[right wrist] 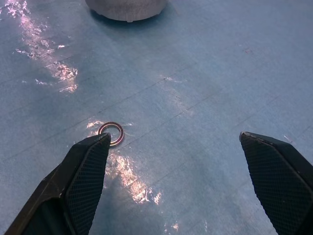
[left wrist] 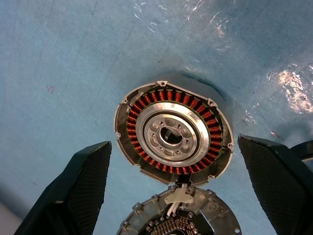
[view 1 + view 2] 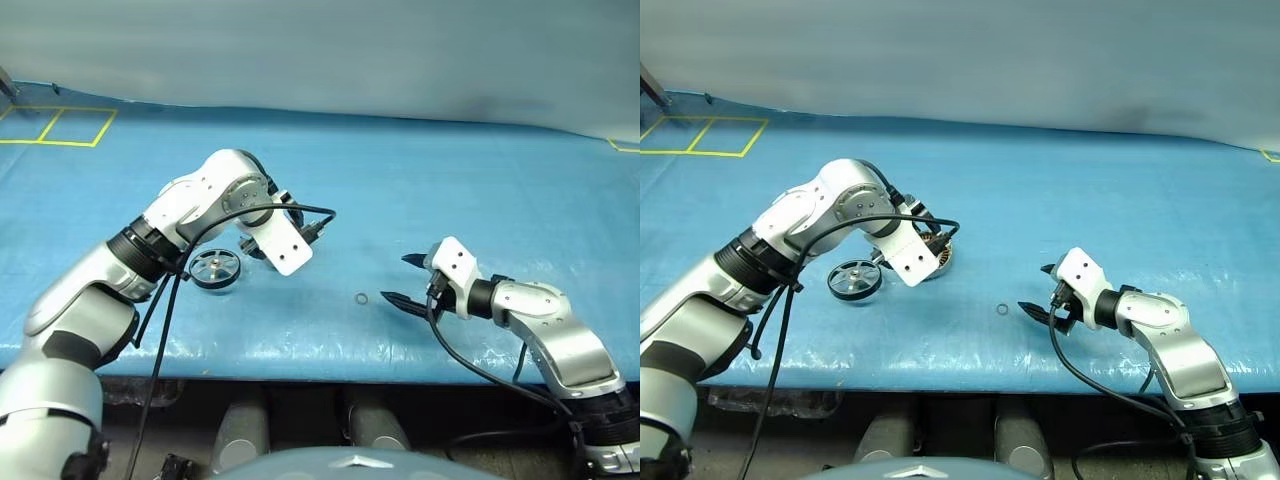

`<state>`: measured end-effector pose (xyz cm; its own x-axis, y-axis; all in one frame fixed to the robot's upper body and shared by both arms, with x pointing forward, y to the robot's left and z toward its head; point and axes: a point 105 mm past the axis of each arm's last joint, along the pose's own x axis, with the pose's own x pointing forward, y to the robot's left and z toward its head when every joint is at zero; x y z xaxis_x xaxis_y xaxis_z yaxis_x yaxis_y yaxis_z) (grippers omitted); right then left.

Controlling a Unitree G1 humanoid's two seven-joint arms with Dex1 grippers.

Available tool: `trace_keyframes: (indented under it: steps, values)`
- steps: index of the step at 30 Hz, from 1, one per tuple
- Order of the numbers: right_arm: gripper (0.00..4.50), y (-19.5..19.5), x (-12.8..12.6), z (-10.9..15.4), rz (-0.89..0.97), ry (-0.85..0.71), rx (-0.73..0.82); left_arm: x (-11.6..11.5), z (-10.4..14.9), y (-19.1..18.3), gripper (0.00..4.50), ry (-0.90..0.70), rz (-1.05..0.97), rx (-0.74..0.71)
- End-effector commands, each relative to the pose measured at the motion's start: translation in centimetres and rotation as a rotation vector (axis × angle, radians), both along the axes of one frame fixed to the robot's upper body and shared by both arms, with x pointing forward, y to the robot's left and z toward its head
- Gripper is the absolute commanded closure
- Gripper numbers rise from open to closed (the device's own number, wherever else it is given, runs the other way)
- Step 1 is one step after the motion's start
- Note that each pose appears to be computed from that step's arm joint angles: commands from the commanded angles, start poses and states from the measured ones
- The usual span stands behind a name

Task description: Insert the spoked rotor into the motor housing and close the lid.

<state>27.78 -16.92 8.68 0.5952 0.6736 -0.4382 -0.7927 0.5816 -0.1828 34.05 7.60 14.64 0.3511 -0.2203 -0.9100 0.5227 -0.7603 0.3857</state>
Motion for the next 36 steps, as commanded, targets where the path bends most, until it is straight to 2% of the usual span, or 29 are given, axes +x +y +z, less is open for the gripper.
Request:
trace_keyframes:
  steps: [1,8,36]
  values:
    - [0.05,-0.2,0.1,1.3,0.007,-0.035,-0.002,0.3,0.9,0.2,0.00,-0.040,0.002,-0.013]
    - [0.05,0.3,0.3,1.1,0.017,-0.030,0.008,1.1,0.6,1.2,0.00,-0.058,0.047,0.008]
    - [0.05,0.7,0.2,1.0,0.025,-0.025,0.008,1.6,-2.2,2.1,0.00,0.017,0.132,0.040]
